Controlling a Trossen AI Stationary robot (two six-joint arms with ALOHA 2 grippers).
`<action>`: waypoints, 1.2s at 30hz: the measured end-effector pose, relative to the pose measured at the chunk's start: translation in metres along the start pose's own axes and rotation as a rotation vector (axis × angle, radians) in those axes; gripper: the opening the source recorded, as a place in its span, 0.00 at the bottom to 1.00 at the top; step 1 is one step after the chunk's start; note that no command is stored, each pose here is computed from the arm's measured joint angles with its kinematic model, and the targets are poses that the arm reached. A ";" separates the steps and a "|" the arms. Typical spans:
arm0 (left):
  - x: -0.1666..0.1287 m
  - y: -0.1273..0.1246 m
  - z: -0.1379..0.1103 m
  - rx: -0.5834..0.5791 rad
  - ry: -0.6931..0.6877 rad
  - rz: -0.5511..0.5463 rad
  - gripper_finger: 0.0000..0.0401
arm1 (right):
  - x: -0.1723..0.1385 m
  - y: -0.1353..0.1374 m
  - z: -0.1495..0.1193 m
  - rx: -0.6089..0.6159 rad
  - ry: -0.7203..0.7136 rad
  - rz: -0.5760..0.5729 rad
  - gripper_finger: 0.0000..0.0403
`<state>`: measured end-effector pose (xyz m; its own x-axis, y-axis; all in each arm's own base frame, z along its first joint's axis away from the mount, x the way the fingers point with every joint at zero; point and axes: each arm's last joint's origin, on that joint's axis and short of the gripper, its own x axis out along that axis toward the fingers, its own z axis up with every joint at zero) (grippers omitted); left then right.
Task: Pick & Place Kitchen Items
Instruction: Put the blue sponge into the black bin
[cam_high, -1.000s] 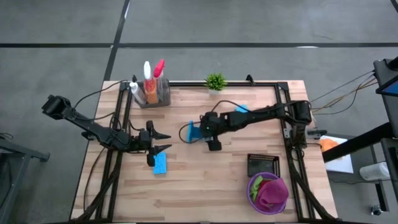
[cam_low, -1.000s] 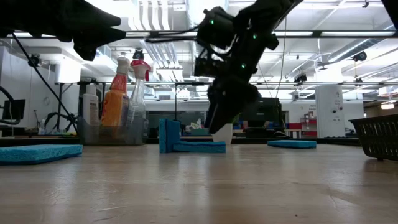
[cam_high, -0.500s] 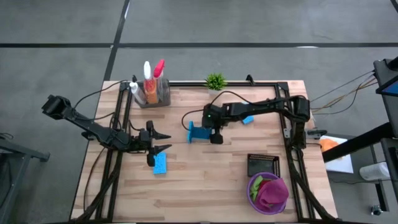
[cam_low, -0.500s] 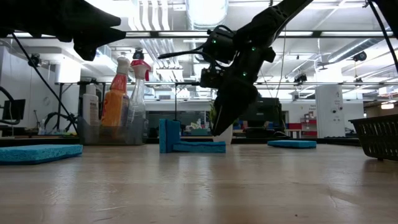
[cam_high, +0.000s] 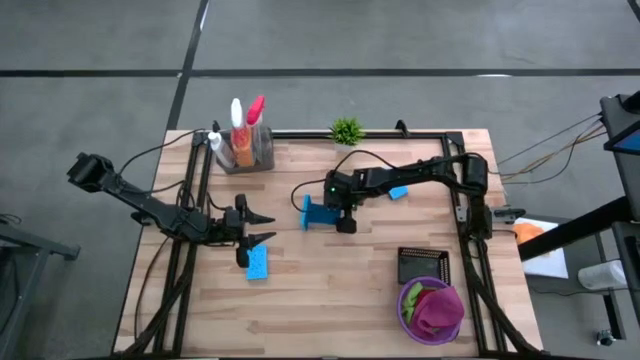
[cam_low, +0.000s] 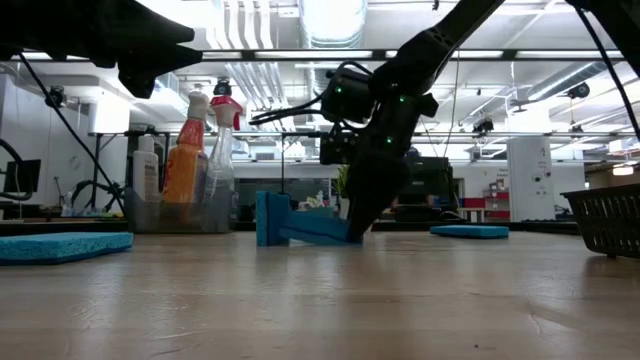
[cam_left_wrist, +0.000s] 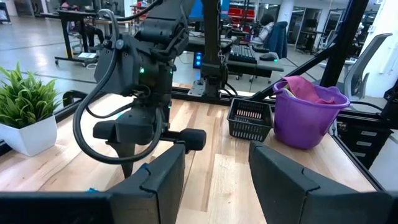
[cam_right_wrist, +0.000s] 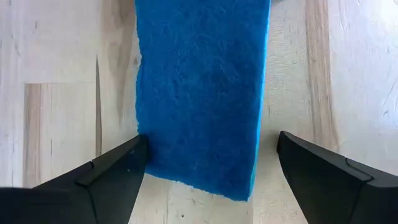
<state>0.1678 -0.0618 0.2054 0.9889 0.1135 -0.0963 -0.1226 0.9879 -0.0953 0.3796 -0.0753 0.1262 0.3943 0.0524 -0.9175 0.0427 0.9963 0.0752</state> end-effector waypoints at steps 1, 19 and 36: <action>0.000 0.000 0.000 0.000 0.000 0.000 0.45 | -0.001 0.001 0.000 0.002 -0.002 0.000 0.86; 0.000 0.000 -0.001 0.003 0.011 0.002 0.45 | -0.013 0.011 -0.004 0.073 0.053 -0.025 0.08; 0.000 0.000 -0.002 0.000 0.018 0.003 0.45 | -0.116 0.090 -0.037 -0.046 0.276 -0.055 0.05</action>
<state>0.1676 -0.0617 0.2035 0.9869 0.1144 -0.1141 -0.1255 0.9875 -0.0955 0.3033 0.0104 0.2251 0.1272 0.0087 -0.9918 0.0129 0.9999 0.0104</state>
